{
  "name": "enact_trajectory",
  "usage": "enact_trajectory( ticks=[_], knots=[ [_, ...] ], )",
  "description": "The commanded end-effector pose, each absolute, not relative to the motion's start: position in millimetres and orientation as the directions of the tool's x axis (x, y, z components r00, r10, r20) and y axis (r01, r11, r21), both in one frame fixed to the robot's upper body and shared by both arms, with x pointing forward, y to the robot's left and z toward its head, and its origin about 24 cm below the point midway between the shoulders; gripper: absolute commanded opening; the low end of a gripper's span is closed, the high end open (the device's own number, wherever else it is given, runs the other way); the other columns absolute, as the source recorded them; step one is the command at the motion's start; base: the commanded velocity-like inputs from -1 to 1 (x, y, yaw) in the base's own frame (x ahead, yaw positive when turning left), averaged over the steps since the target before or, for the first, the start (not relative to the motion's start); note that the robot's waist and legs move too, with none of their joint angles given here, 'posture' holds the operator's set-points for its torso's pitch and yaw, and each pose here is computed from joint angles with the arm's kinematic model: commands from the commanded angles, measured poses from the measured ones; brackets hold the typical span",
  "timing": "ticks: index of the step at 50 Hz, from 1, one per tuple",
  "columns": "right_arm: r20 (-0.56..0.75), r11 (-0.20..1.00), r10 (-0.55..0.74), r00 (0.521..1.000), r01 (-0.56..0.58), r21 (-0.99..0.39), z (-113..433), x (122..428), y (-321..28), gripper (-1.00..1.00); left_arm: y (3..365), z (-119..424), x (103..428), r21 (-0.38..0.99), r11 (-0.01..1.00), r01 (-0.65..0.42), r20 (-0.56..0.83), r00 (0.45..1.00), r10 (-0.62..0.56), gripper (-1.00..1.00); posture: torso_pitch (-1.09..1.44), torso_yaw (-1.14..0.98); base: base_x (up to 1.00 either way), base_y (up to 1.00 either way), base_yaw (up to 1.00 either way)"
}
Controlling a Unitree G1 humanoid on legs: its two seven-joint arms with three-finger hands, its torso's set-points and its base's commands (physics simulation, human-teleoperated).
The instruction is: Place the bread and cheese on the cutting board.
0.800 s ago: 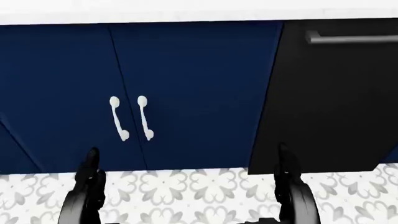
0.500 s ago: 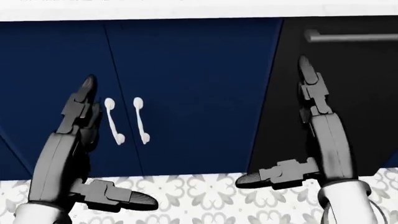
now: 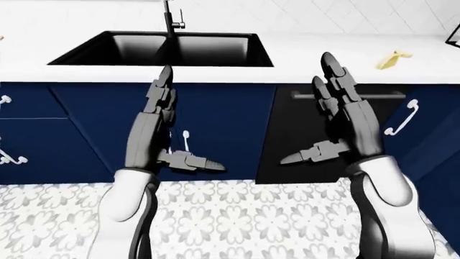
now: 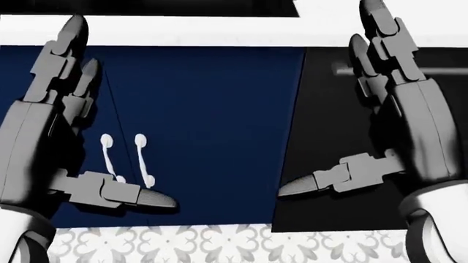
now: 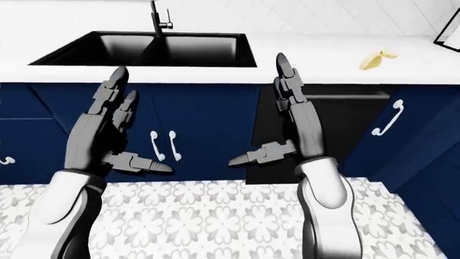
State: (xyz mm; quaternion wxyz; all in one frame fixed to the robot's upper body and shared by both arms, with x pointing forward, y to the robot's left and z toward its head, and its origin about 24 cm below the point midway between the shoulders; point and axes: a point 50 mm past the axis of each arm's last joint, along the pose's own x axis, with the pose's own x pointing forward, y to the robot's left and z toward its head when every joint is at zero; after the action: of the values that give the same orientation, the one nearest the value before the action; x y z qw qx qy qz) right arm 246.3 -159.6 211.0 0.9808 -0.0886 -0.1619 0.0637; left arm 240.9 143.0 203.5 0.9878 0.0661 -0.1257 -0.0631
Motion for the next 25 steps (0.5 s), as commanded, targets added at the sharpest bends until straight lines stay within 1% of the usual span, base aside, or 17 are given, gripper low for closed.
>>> enact_trajectory(
  ticks=[1, 8, 25],
  knots=[
    [0.368, 0.977, 0.136, 0.92, -0.063, -0.204, 221.7, 242.8, -162.8, 1.0, 138.6, 212.0, 238.9, 0.154, 0.981, 0.121, 0.299, 0.94, -0.163, 1.0, 0.0, 0.0, 0.27, -0.62, 0.0],
    [0.369, 0.977, 0.137, 0.919, -0.064, -0.202, 221.1, 243.9, -162.4, 1.0, 139.6, 209.0, 243.1, 0.155, 0.981, 0.116, 0.295, 0.942, -0.158, 1.0, 0.0, 0.0, 0.27, -0.62, 0.0],
    [0.373, 0.977, 0.136, 0.918, -0.062, -0.203, 221.1, 243.0, -162.3, 1.0, 138.4, 207.6, 241.2, 0.157, 0.98, 0.12, 0.293, 0.942, -0.162, 1.0, 0.0, 0.0, 0.27, -0.62, 0.0]
  ],
)
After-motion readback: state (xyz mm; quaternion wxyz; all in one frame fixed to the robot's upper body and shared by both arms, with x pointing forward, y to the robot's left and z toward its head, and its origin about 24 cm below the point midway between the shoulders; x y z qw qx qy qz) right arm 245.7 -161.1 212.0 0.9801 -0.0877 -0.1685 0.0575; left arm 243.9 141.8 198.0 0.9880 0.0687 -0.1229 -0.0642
